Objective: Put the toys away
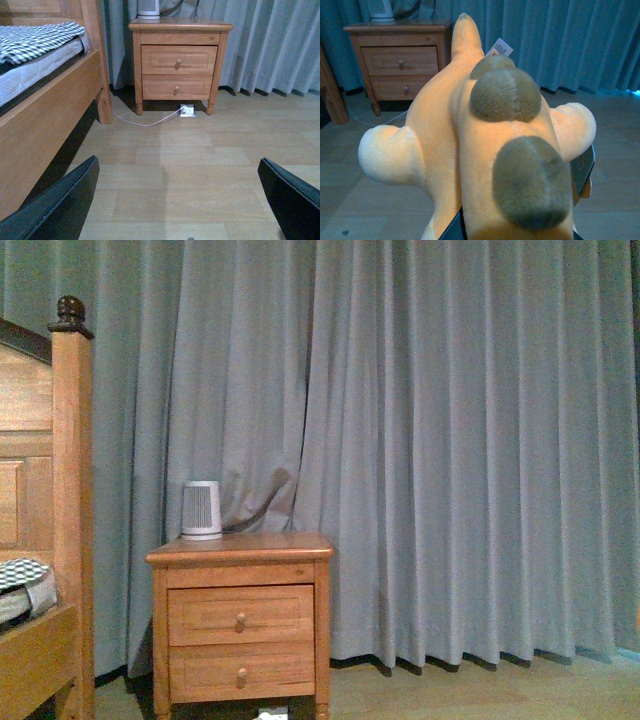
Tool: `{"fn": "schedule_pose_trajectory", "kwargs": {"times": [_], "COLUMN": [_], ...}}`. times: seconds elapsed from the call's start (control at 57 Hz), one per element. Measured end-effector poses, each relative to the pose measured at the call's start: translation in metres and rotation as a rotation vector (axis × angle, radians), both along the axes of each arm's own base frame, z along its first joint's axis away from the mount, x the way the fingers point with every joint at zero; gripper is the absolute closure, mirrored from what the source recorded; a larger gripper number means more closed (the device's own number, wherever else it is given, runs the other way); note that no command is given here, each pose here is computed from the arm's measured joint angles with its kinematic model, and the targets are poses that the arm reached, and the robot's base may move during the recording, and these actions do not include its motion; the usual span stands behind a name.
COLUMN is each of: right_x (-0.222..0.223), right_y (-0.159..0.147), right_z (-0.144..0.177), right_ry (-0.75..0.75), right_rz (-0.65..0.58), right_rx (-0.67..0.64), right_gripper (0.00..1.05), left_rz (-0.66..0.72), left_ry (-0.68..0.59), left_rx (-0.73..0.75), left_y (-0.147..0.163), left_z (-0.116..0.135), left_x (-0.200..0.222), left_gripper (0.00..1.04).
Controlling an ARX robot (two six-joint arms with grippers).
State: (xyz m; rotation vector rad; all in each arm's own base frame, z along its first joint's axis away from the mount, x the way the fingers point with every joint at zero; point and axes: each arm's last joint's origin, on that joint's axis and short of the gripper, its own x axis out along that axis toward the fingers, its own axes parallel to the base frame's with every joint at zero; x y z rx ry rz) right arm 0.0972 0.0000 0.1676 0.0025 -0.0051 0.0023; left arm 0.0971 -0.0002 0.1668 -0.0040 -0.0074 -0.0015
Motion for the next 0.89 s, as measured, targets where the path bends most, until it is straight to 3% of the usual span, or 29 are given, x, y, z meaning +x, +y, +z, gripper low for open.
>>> {"fn": "schedule_pose_trajectory", "kwargs": {"times": [0.894], "right_x": [0.0000], "right_y": [0.0000], "right_z": [0.0000], "right_ry": [0.000], "right_rz": [0.000], "right_rx": [0.000], "right_gripper": [0.98], "left_rz": [0.000], "left_ry": [0.000], "left_rx": [0.000], "left_y": [0.0000], "left_z": [0.0000], "left_x": [0.0000], "left_gripper": [0.06]}}
